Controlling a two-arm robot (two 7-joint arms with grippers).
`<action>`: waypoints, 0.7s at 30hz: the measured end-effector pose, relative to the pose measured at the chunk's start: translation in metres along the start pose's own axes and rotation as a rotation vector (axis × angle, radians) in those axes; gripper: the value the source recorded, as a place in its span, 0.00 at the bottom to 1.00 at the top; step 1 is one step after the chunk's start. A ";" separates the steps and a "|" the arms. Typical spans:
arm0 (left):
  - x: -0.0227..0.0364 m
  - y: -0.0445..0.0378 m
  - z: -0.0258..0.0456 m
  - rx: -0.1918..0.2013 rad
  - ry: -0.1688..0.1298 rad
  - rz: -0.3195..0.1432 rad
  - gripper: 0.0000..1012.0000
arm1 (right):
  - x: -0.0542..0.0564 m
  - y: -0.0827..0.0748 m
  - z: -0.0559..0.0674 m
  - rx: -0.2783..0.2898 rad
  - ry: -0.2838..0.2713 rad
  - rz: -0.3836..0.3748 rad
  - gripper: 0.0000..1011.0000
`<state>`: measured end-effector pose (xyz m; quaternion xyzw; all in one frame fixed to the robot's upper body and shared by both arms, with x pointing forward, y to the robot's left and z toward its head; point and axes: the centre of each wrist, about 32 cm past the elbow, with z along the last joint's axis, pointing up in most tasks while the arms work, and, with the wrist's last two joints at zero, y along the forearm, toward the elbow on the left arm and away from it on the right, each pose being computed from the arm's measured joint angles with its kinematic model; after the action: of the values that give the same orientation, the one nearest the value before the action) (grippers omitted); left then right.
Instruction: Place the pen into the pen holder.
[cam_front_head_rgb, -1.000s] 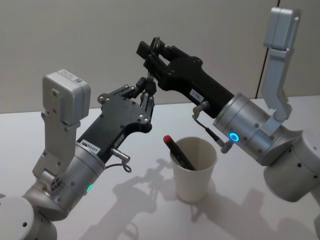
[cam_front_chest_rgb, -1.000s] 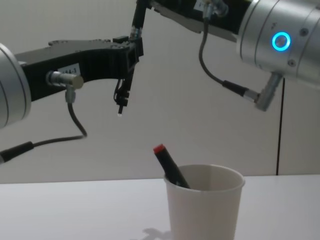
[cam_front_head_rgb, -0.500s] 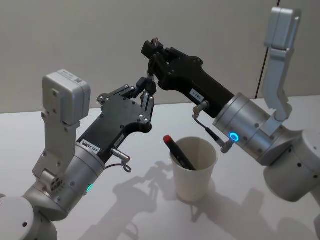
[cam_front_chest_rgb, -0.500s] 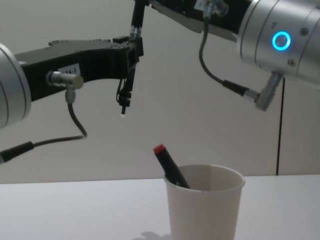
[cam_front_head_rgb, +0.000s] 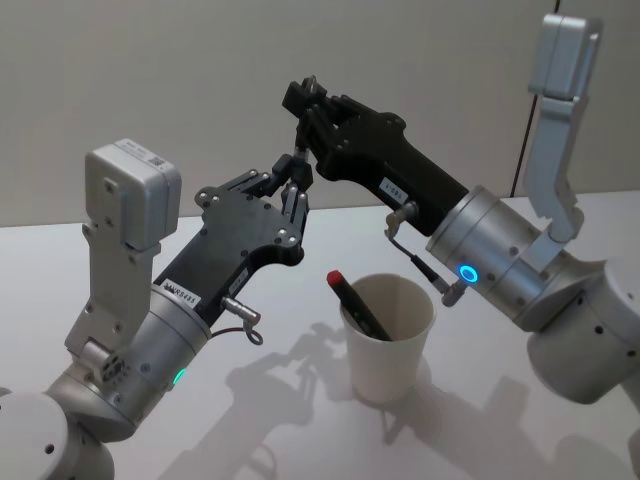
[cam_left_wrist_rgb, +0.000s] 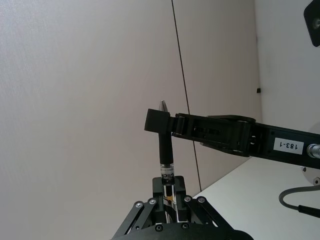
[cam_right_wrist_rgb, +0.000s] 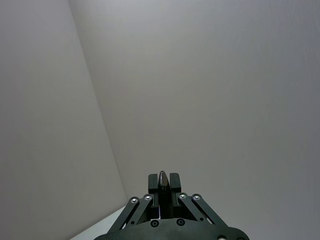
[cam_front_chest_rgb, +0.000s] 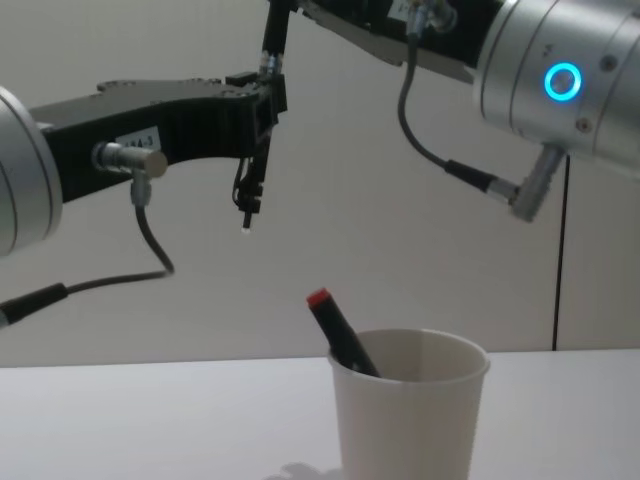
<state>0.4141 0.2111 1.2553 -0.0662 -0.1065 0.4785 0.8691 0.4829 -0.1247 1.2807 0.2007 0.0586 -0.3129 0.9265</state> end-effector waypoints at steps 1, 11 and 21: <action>0.0000 0.0000 0.0000 0.000 0.000 0.000 0.13 | 0.000 0.000 0.000 0.000 0.000 0.000 0.12; 0.0000 0.0000 0.0000 0.000 0.000 0.000 0.26 | 0.000 0.000 0.000 0.000 0.000 0.001 0.12; 0.0000 0.0000 0.0000 0.000 0.000 0.000 0.57 | 0.001 0.000 0.001 0.004 -0.003 0.000 0.12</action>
<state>0.4141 0.2111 1.2553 -0.0662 -0.1065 0.4786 0.8690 0.4834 -0.1254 1.2815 0.2023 0.0567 -0.3133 0.9261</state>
